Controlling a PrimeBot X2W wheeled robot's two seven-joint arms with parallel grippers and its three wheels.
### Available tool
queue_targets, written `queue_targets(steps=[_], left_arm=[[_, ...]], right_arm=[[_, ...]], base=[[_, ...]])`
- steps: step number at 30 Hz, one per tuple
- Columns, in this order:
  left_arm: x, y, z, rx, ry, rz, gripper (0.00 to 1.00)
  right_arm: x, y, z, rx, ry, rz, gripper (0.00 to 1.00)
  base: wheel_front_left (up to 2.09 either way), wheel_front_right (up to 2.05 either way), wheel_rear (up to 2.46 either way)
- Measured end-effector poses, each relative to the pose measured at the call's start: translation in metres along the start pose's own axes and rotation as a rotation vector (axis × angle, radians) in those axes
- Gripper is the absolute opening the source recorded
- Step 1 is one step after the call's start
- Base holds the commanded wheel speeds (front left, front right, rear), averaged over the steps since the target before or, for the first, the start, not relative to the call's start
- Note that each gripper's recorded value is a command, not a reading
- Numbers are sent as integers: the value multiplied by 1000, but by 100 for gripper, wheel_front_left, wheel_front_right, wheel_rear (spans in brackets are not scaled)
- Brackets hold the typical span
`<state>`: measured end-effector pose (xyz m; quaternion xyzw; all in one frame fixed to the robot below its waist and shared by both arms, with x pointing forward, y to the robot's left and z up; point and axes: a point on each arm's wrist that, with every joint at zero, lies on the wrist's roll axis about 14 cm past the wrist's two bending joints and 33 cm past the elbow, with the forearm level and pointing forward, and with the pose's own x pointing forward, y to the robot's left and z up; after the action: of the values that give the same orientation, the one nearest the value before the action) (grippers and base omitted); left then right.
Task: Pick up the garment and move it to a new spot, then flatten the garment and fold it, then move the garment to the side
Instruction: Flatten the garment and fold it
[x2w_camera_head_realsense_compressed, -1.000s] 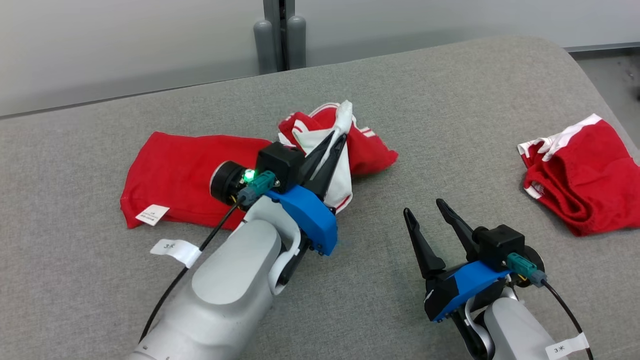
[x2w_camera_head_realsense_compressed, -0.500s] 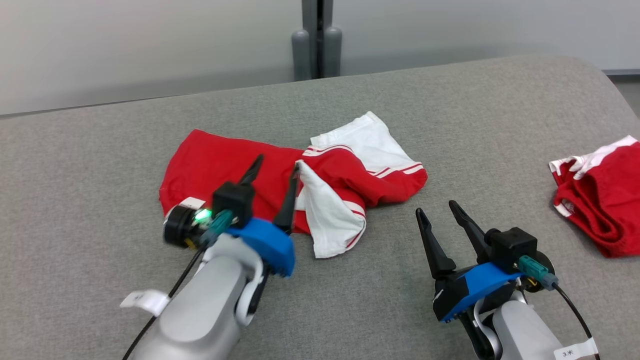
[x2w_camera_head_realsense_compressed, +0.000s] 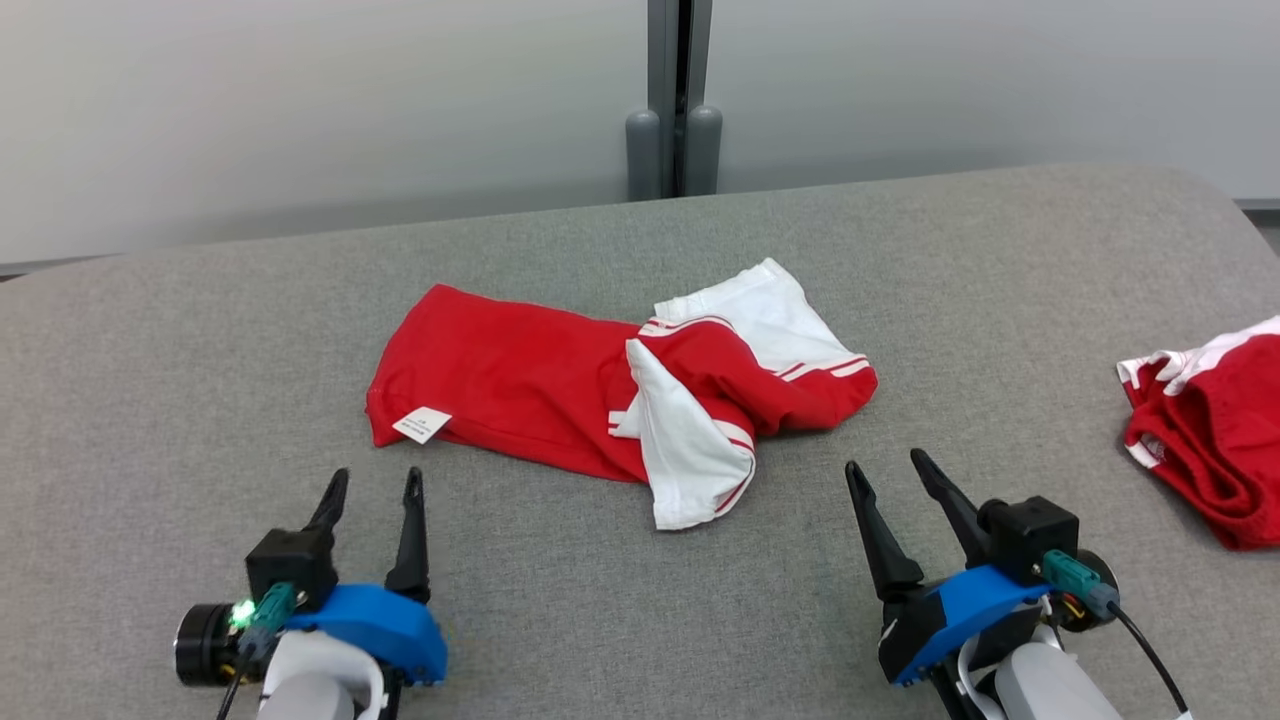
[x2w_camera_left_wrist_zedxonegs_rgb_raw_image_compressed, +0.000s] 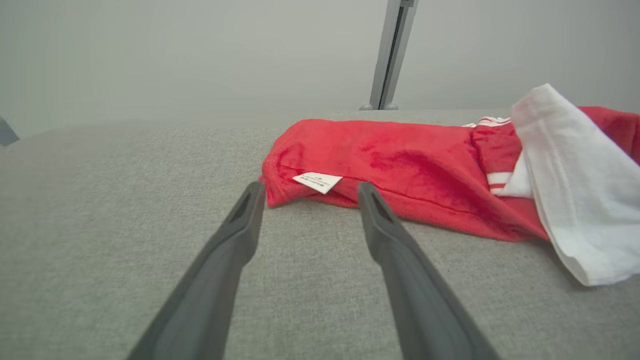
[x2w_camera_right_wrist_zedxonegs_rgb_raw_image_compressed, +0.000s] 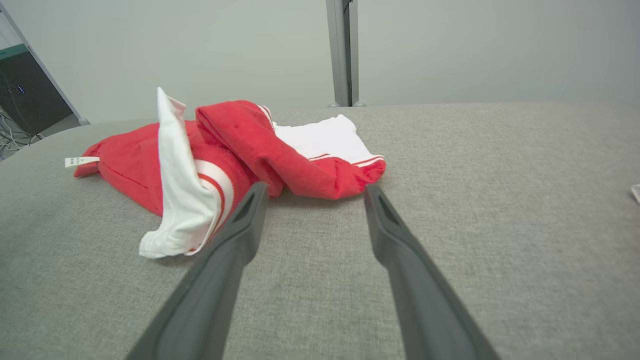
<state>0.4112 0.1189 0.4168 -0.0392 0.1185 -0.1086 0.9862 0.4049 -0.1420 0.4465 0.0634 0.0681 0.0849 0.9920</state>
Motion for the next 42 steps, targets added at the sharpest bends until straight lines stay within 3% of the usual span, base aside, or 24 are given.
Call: queue_targets(steps=[12,32,42], left_arm=[[-58,16,-17,-93,-11,107,100],[-78,18,-23,-150,-20,141,100],[-79,11,-36,-207,17,134,100]], right_arm=[[-31,1,-6,0,9,-17,100],[-46,7,-14,14,22,-10,100],[5,63,13,-27,-12,183,100]], base=[[0,0,0],[0,0,0],[0,0,0]])
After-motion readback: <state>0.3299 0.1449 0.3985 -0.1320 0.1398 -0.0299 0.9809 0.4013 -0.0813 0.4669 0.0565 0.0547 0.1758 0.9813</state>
